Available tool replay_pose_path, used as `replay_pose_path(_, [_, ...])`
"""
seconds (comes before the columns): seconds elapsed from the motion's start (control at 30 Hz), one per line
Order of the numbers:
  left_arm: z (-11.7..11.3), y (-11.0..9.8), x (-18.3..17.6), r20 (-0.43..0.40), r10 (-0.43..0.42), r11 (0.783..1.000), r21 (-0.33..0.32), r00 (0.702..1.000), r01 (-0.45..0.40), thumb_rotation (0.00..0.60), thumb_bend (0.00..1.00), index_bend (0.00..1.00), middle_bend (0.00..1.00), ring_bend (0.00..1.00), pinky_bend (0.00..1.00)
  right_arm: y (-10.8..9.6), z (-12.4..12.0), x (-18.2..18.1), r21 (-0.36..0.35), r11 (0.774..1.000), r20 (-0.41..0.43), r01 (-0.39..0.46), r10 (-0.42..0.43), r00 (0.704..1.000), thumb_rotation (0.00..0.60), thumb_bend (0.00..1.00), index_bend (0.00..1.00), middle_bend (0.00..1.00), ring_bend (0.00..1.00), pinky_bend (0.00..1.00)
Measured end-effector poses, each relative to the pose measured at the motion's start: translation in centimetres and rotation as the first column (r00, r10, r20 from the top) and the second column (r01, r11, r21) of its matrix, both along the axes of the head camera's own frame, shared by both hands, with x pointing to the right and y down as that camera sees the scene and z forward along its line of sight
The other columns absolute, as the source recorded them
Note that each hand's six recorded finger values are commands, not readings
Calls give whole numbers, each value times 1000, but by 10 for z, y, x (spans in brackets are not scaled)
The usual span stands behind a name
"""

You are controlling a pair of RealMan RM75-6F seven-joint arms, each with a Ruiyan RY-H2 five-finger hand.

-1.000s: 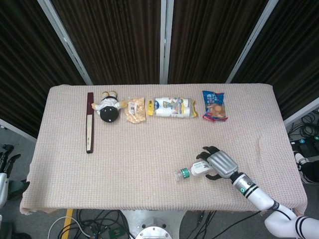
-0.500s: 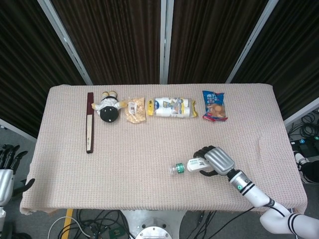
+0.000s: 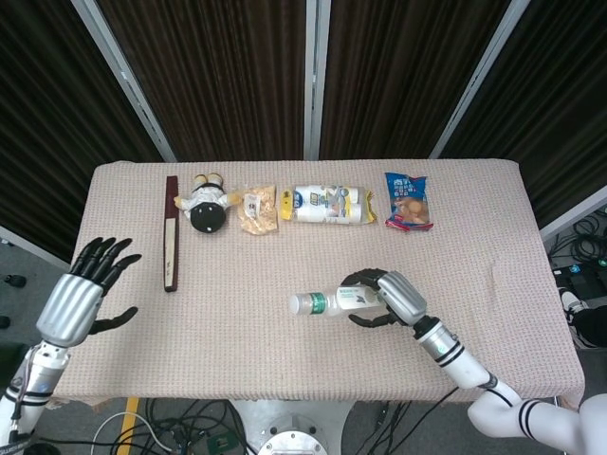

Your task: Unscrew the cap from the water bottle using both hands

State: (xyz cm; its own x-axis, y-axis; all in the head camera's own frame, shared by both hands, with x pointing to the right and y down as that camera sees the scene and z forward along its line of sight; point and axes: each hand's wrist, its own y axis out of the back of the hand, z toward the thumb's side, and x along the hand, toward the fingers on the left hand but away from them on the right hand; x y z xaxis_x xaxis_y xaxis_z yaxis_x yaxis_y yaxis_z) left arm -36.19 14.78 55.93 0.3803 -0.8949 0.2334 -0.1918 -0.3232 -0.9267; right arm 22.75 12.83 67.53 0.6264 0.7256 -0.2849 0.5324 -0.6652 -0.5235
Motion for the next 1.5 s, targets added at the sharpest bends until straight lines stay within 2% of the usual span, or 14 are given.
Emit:
replay_pose_path(0.07, [2,-9,18,-39,37,999,7,999,-37,600,164,172,43,16,0,-5,-3,-16,-21,1000,63,-17,18,998,600,369,587,527,349,400])
replay_pose_path(0.17, [5,-19,42,-90,79,997,6,993,-78,600,160,167,43,16,0,-11,-4,-32,-50,998,106,-26,31,994,600,389,588,528,353,403])
replay_pose_path(0.43, [9,-29,84,-212,122,993,25,970,-119,600,149,146,43,16,0,-18,-1,-68,-131,991,158,-4,25,987,600,402,588,534,357,406])
replay_pose_path(0.67, [9,-35,115,-316,135,991,42,939,-128,600,147,142,43,16,0,-21,0,-85,-152,988,180,5,23,983,600,414,595,540,369,413])
replay_pose_path(0.97, [9,-36,138,-358,153,988,59,921,-141,600,146,141,43,16,0,-22,-1,-86,-159,987,191,-1,32,981,600,425,602,546,377,420])
replay_pose_path(1.5, [9,-33,149,-395,161,987,53,905,-152,600,145,132,43,17,0,-18,-2,-91,-158,987,193,9,22,981,600,426,617,555,381,424])
